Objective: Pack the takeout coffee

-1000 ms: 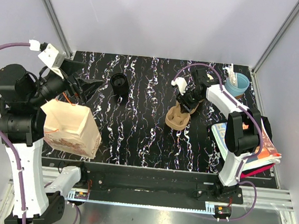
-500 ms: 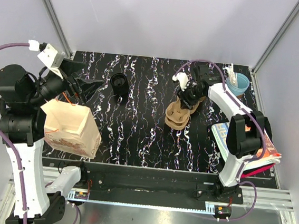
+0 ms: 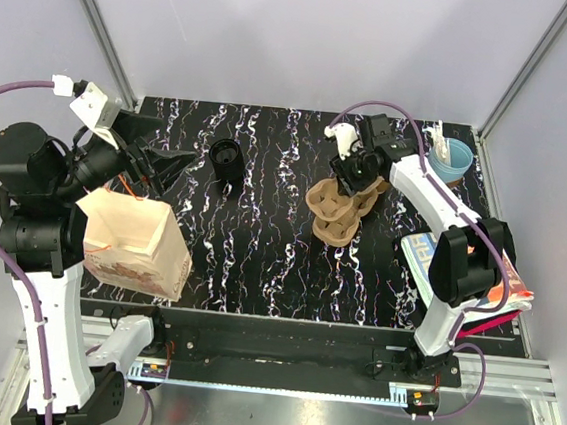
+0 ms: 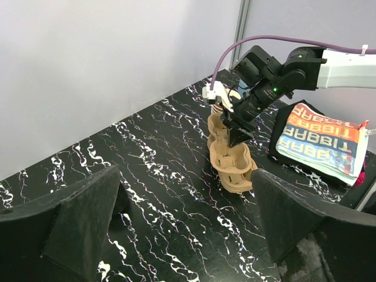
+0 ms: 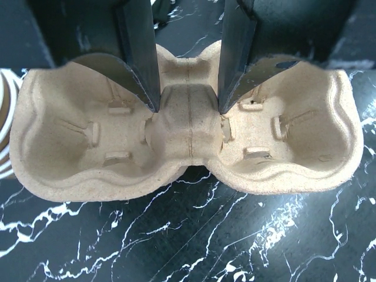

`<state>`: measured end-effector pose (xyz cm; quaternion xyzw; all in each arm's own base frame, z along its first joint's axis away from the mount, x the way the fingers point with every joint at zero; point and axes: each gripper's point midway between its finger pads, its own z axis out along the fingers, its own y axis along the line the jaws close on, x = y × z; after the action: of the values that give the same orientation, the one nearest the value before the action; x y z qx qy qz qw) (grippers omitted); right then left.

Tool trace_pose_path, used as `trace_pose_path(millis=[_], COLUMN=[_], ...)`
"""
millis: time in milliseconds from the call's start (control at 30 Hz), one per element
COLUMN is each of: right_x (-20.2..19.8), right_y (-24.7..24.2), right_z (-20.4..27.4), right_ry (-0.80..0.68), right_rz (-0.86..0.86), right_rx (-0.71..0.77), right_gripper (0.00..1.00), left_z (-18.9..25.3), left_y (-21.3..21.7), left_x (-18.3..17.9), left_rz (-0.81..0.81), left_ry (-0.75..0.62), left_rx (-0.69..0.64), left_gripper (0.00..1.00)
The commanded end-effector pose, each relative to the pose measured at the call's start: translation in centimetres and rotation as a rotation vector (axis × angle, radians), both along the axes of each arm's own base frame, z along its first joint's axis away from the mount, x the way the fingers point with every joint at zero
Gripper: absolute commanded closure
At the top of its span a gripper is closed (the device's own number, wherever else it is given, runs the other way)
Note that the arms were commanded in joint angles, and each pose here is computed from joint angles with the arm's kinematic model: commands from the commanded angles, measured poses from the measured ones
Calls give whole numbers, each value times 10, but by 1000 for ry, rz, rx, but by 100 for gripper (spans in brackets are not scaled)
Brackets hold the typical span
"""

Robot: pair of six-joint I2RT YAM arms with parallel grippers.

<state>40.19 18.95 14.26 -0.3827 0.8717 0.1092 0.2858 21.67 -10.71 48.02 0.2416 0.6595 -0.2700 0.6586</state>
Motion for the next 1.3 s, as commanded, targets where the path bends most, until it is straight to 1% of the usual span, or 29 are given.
trace_pose_path(millis=[0, 133, 267, 500, 567, 600, 667, 700, 833, 967, 1067, 1133, 1167, 1233, 1267], right_x=[-8, -12, -11, -14, -13, -14, -14, -15, -19, -26, -36, -46, -54, -66, -73], right_y=[-5, -10, -20, -20, -19, -20, -20, -20, -17, -14, -14, -12, -13, -12, -12], right_z=[25, 18, 8, -7, -8, -9, -4, -1, 29, 60, 81, 98, 101, 115, 115], right_ry=[-35, -22, -44, -39, -36, -34, -43, -43, -88, -117, -137, -160, -150, -170, -164], right_rz=[-131, -180, -207, -204, -205, -205, -203, -200, -181, -144, -106, -63, -43, -10, 14], right_rx=[0, -12, -48, -44, -45, -47, -43, -41, 1, 35, 55, 82, 86, 108, 114], right_gripper=[65, 65, 65, 64, 61, 55, 50, 44, 32, 26, 23, 21, 20, 19, 18], left_z=[7, 7, 7, 8, 8, 7, 8, 8, 13, 22, 32, 35, 30, 28, 19], left_y=[-2, -3, -3, -2, -2, -2, -2, -1, -1, -2, -1, 1, 2, 3, 2], left_x=[0, -1, -1, -2, -2, -1, -2, -1, -2, -8, -14, -20, -21, -24, -27], left_rz=[-24, -24, -26, -23, -23, -21, -20, -17, -15, -16, -9, -6, -7, -22, -44], left_ry=[-31, -32, -32, -34, -34, -32, -37, -35, -49, -75, -115, -153, -140, -193, -175], left_rx=[-3, -4, -4, -5, -5, -6, -4, -5, 0, 16, 64, 130, 152, 232, 254], left_gripper=[1, 1, 1, 1, 1, 1, 1, 1, 1, 1, 1, 1, 1, 1, 1])
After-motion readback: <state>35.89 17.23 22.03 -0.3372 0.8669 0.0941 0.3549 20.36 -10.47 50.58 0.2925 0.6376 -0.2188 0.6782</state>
